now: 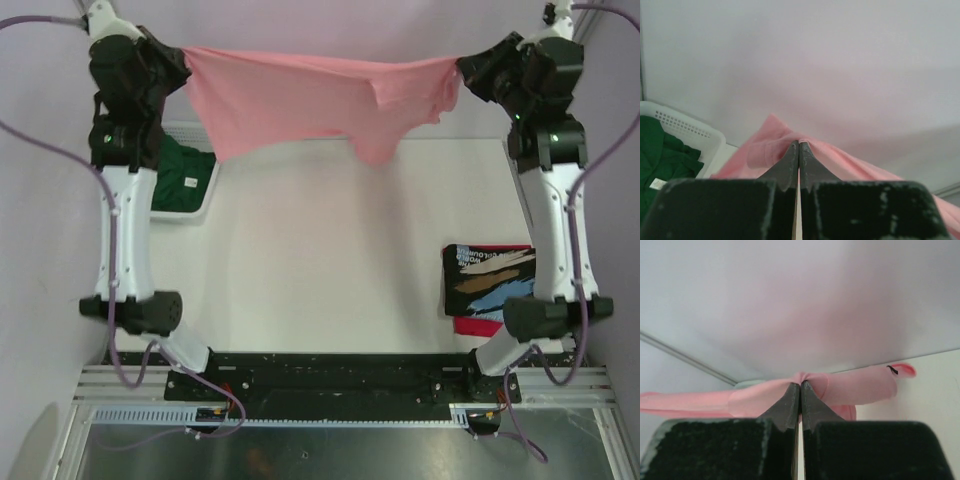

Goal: Fold and stack the t-shirts
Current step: Flatten out the tshirt

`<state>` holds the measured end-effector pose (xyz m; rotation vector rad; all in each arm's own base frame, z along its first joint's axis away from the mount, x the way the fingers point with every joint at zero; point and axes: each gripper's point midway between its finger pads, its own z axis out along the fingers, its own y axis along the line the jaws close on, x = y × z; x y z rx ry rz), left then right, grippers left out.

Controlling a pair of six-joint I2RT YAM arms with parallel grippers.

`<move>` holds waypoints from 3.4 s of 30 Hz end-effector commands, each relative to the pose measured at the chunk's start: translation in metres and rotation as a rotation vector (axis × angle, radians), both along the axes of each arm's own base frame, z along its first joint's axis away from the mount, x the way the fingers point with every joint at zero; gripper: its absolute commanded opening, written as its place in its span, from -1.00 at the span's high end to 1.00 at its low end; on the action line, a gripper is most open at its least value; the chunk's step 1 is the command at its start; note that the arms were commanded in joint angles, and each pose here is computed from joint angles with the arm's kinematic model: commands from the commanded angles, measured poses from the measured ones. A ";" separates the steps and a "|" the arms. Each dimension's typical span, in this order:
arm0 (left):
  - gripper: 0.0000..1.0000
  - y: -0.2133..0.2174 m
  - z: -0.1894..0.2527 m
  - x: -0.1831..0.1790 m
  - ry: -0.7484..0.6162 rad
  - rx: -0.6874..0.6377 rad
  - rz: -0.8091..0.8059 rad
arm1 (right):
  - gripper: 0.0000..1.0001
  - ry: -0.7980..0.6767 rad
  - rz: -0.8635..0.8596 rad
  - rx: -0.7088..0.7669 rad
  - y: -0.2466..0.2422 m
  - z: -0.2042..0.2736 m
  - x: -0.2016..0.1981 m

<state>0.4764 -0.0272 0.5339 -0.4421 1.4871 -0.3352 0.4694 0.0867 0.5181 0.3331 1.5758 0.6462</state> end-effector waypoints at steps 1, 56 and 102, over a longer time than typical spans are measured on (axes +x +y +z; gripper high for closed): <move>1.00 0.005 0.049 -0.079 -0.135 0.027 -0.011 | 1.00 -0.155 -0.002 0.023 -0.007 0.048 -0.062; -0.22 0.015 -0.377 -0.073 0.715 -0.077 0.080 | -0.34 0.821 0.069 -0.112 0.034 -0.357 -0.039; -0.17 0.070 -0.504 -0.225 1.126 -0.208 0.326 | -0.08 1.006 -0.098 -0.055 -0.036 -0.459 -0.214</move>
